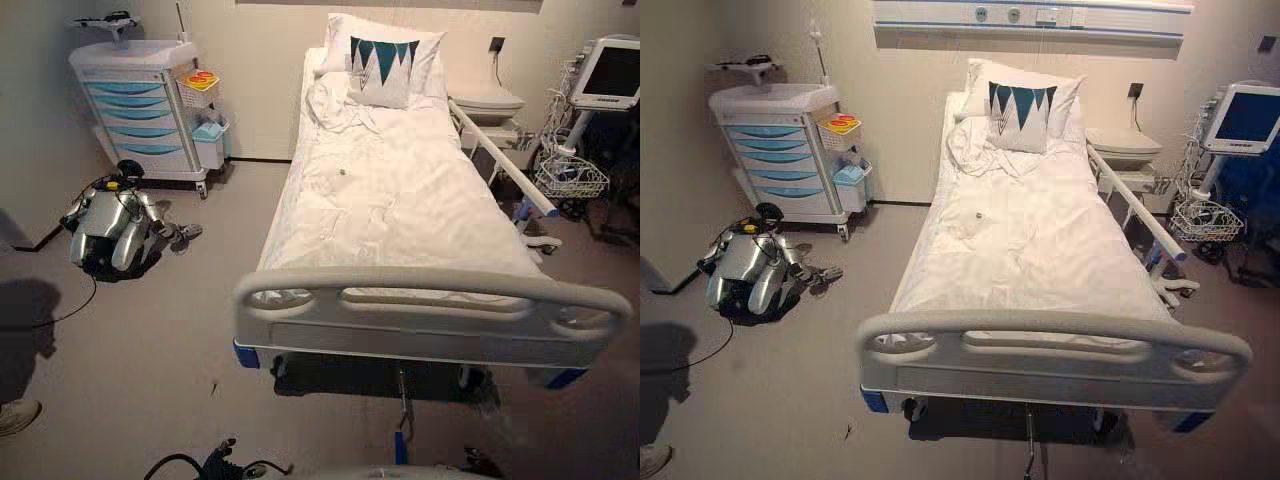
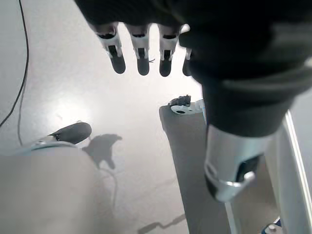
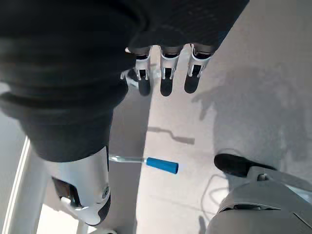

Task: Raise the hospital bed

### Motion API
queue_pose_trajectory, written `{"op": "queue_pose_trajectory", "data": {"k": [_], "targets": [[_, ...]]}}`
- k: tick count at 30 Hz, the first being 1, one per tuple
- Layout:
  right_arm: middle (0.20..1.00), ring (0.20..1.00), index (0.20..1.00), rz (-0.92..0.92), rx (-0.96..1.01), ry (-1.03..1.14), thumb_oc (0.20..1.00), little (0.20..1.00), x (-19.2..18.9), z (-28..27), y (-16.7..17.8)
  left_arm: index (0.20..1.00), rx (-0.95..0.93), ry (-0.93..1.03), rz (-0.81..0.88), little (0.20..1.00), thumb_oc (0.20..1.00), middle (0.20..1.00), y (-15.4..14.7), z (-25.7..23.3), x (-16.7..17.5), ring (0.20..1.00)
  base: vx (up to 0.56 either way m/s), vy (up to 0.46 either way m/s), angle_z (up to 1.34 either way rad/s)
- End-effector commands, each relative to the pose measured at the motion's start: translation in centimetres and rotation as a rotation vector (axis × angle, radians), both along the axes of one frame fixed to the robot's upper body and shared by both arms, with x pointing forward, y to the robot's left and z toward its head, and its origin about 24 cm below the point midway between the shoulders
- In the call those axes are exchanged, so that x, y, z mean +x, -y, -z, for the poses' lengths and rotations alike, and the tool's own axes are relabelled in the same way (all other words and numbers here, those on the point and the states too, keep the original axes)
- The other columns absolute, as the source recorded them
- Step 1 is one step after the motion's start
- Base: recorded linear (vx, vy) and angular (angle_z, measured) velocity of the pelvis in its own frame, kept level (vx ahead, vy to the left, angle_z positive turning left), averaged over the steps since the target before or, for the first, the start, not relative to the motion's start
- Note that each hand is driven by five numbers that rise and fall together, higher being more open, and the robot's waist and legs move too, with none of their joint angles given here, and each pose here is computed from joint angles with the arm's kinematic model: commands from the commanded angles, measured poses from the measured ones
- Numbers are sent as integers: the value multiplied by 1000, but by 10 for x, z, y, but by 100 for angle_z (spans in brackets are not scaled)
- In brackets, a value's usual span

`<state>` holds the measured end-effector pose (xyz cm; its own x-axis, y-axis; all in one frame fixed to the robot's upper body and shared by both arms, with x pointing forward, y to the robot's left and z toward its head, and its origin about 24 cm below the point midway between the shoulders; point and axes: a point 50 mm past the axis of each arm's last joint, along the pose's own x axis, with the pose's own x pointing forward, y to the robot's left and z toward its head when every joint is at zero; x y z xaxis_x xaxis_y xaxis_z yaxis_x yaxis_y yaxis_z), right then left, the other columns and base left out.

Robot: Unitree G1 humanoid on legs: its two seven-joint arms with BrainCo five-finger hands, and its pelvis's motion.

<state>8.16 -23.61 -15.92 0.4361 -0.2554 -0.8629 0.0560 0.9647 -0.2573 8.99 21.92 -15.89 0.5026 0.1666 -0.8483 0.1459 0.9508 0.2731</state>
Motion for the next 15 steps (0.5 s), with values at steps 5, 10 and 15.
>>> {"op": "queue_pose_trajectory", "data": {"k": [5,10,15], "targets": [[1000,1000,1000,-15,-8,75,1000,1000,31,-7,0,1000,-30,117,-15,1000,1000,1000,5,-10,39,1000,16,35,-8],[1000,1000,1000,-11,-9,76,1000,1000,32,-7,1,1000,-29,129,-35,1000,1000,1000,5,-11,41,1000,-15,2,0],[1000,1000,1000,0,-13,99,1000,1000,36,-10,5,1000,-67,110,-78,1000,1000,1000,6,-8,35,1000,3,-1,1]]}}
